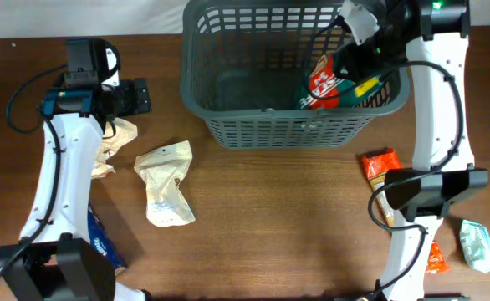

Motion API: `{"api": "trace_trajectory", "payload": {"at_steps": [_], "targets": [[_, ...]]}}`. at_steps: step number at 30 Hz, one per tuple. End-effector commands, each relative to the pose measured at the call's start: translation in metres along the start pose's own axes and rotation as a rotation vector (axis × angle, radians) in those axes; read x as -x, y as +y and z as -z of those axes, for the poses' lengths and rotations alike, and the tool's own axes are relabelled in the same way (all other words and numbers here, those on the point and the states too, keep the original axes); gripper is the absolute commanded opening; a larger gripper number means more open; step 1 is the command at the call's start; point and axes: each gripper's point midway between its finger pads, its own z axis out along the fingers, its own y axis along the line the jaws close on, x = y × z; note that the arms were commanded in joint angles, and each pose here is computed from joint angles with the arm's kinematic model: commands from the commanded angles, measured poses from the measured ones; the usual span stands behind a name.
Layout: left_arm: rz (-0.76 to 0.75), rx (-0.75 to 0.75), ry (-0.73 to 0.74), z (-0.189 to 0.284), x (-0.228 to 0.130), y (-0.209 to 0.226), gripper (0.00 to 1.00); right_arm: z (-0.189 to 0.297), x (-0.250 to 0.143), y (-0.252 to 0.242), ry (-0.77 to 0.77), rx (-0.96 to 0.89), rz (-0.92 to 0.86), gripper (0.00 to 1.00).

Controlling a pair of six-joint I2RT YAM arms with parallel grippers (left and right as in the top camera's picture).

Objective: Pack container
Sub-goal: 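Lift the NESCAFE pack and drop it into the basket, then grasp the orange-capped snack bar with the right gripper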

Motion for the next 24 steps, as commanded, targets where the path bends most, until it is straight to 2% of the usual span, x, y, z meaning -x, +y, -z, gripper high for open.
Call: {"api": "trace_trajectory", "payload": {"at_steps": [1,2,8,11,12,13,16,19,24], "targets": [[-0.037,-0.013,-0.004,0.000,0.001,-0.004,0.99,0.022,0.012,0.008,-0.079,-0.019,0.048,0.94],[-0.037,-0.013,-0.005,0.000,0.001,-0.004,0.99,0.027,0.016,0.009,-0.097,-0.026,0.055,0.99],[-0.036,-0.012,-0.006,0.000,0.002,-0.003,0.99,0.089,0.045,0.016,-0.308,-0.136,0.119,0.99],[-0.036,-0.008,-0.006,0.000,0.002,-0.002,0.99,0.150,0.053,-0.003,-0.462,-0.333,-0.015,0.99],[-0.036,0.009,-0.007,0.000,0.002,0.000,0.99,0.197,0.037,-0.030,-0.557,-0.493,-0.232,0.99],[-0.036,0.022,-0.007,0.000,0.002,0.003,0.99,0.220,0.020,-0.045,-0.597,-0.565,-0.373,0.99],[-0.036,0.049,-0.006,-0.001,0.002,0.007,0.99,0.257,-0.037,-0.075,-0.617,-0.701,-0.687,0.99],[-0.035,0.050,0.000,-0.005,0.001,0.008,0.99,0.285,-0.071,-0.092,-0.650,-0.762,-0.827,0.99],[-0.036,0.050,0.008,-0.011,0.000,0.007,0.99,0.302,-0.113,-0.098,-0.602,-0.828,-0.926,0.99]]}}
